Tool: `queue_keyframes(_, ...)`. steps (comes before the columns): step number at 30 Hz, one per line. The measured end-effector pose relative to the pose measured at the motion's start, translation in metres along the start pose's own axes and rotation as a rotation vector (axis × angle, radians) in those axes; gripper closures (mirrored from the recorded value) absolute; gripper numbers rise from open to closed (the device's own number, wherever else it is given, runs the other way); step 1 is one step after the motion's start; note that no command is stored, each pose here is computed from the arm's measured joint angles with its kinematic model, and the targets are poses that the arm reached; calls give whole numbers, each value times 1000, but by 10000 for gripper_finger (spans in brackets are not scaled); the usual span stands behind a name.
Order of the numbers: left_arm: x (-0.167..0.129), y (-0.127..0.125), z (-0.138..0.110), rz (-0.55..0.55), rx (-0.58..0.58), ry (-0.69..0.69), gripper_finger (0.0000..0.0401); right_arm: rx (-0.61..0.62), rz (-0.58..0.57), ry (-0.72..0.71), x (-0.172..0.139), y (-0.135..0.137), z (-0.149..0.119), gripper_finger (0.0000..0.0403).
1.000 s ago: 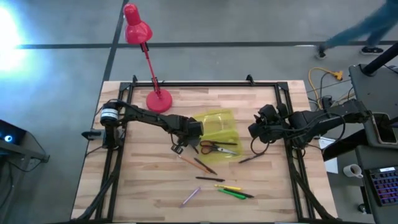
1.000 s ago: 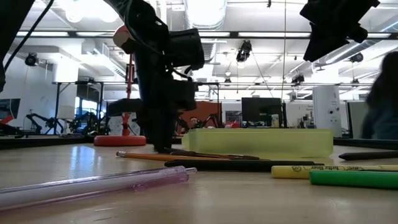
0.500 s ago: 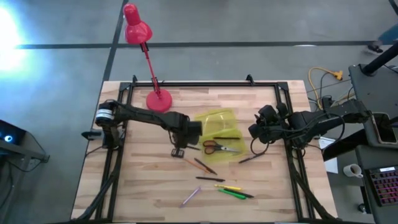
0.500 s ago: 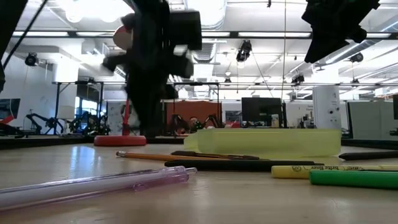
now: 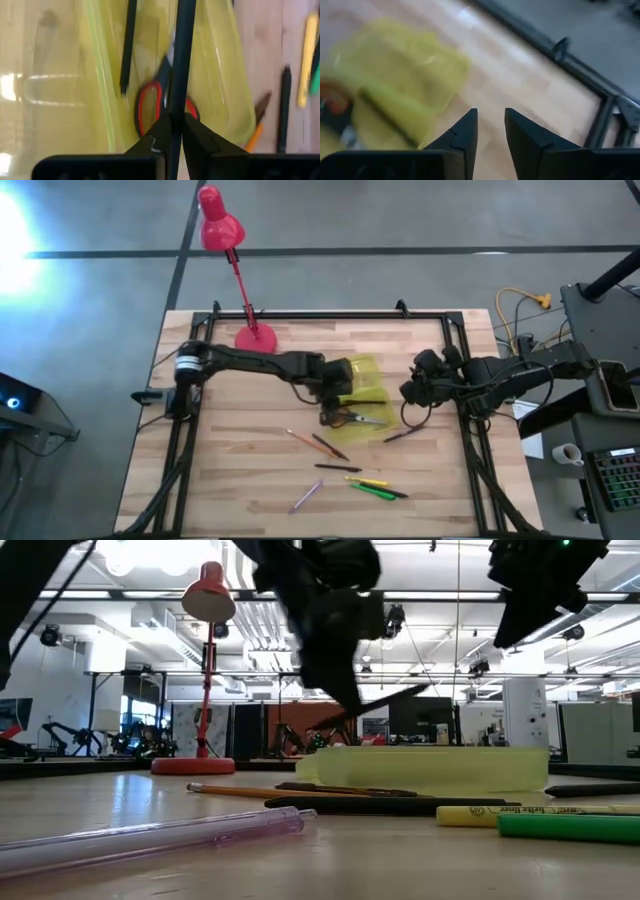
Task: Pick & place school supplies into a supply box
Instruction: Put the black pen into the yellow supply box
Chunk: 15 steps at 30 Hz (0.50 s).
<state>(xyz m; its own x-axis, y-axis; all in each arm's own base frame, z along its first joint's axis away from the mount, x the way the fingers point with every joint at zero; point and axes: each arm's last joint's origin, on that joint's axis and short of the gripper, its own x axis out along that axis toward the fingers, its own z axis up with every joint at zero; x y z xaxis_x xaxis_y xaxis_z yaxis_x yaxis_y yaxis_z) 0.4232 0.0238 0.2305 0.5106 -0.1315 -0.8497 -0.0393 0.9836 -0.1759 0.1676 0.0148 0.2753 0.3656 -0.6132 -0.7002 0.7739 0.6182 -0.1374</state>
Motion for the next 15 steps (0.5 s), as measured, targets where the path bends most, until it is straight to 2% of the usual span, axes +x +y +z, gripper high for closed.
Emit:
queue_keyframes(6, 40, 6, 29, -35, -2, -2, 384, -68, 112, 153, -2, 3, -7, 308)
queue_keyframes(10, 51, 5, 44, -38, -4, 38, 381, -151, 162, 242, -8, 4, -16, 308)
queue_keyframes(15, 65, 6, 40, -33, -22, 151, 358, -330, 243, 286, -17, 9, -32, 298)
